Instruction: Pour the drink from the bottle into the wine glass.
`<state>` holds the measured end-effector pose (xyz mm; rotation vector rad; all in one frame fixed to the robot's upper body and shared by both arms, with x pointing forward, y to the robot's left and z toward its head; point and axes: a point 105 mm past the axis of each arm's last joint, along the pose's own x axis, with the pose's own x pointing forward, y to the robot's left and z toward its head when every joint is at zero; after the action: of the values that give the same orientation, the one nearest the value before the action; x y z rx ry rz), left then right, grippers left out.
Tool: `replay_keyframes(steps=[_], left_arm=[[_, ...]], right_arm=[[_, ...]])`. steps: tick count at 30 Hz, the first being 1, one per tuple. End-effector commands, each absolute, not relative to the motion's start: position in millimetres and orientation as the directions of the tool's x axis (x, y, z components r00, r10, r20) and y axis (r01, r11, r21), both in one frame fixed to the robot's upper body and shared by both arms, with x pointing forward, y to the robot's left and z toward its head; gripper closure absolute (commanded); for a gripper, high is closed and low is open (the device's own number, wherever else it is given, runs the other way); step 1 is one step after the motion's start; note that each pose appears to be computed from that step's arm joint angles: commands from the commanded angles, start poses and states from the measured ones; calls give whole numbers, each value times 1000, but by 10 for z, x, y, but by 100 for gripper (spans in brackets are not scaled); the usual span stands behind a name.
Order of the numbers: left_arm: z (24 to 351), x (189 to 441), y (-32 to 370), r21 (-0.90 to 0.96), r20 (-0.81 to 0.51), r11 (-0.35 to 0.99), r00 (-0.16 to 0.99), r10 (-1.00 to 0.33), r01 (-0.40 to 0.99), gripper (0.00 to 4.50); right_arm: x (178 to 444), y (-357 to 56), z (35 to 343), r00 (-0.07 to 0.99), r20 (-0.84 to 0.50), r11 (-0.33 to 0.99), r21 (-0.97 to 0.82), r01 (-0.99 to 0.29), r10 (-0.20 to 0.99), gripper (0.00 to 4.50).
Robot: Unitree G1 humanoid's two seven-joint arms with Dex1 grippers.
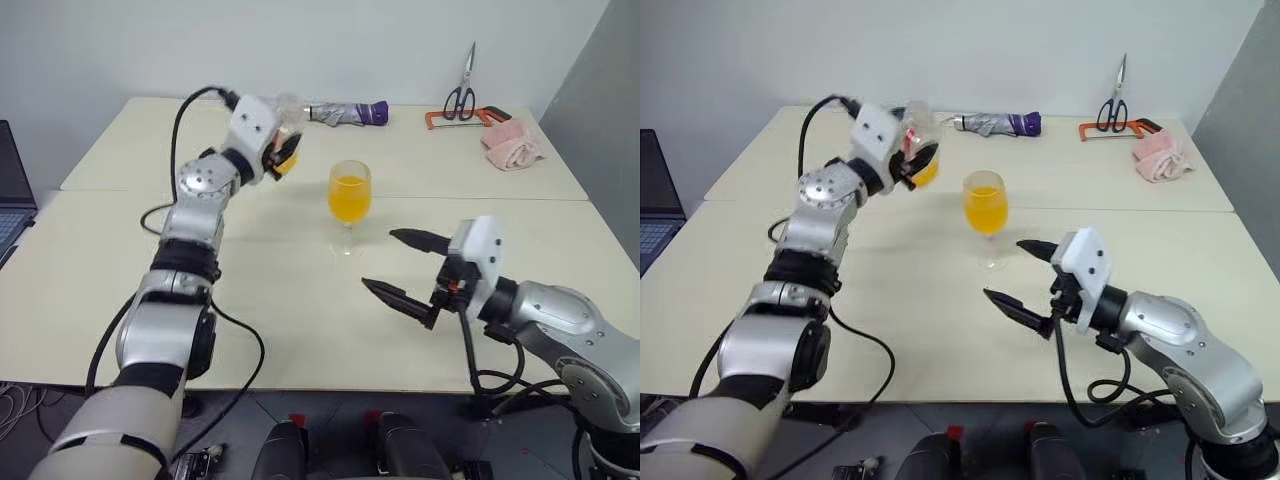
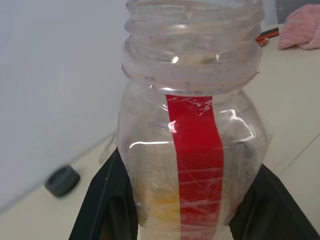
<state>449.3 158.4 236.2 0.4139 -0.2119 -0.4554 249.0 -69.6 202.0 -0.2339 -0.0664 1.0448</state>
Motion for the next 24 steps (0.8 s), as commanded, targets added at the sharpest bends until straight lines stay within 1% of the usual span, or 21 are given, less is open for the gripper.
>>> replay_keyframes(steps=[1, 7, 13, 19, 22, 24], left_arm=[[2465, 4367, 1802, 344, 151, 882, 909, -390, 321, 273], [2228, 4201, 2120, 268, 89, 938, 964, -251, 219, 274], [2083, 4130, 2310, 226, 44, 964, 987, -154, 140, 274], [1984, 4106, 2368, 195, 30, 974, 992, -126, 118, 274], [1944, 4090, 2373, 200, 39, 972, 990, -137, 127, 274], [1896, 4068, 2347, 179, 42, 971, 984, -171, 161, 274]], right_arm=[[2500, -632, 2020, 487, -84, 458, -237, -857, 869, 0], [2549, -582, 1961, 467, -103, 431, -255, -866, 878, 0], [2562, -495, 1973, 441, -96, 402, -275, -873, 892, 0], [2599, -416, 2077, 430, -75, 392, -291, -873, 900, 0], [2615, -395, 2122, 427, -68, 390, -297, -871, 902, 0], [2619, -386, 2140, 425, -66, 389, -298, -872, 903, 0]])
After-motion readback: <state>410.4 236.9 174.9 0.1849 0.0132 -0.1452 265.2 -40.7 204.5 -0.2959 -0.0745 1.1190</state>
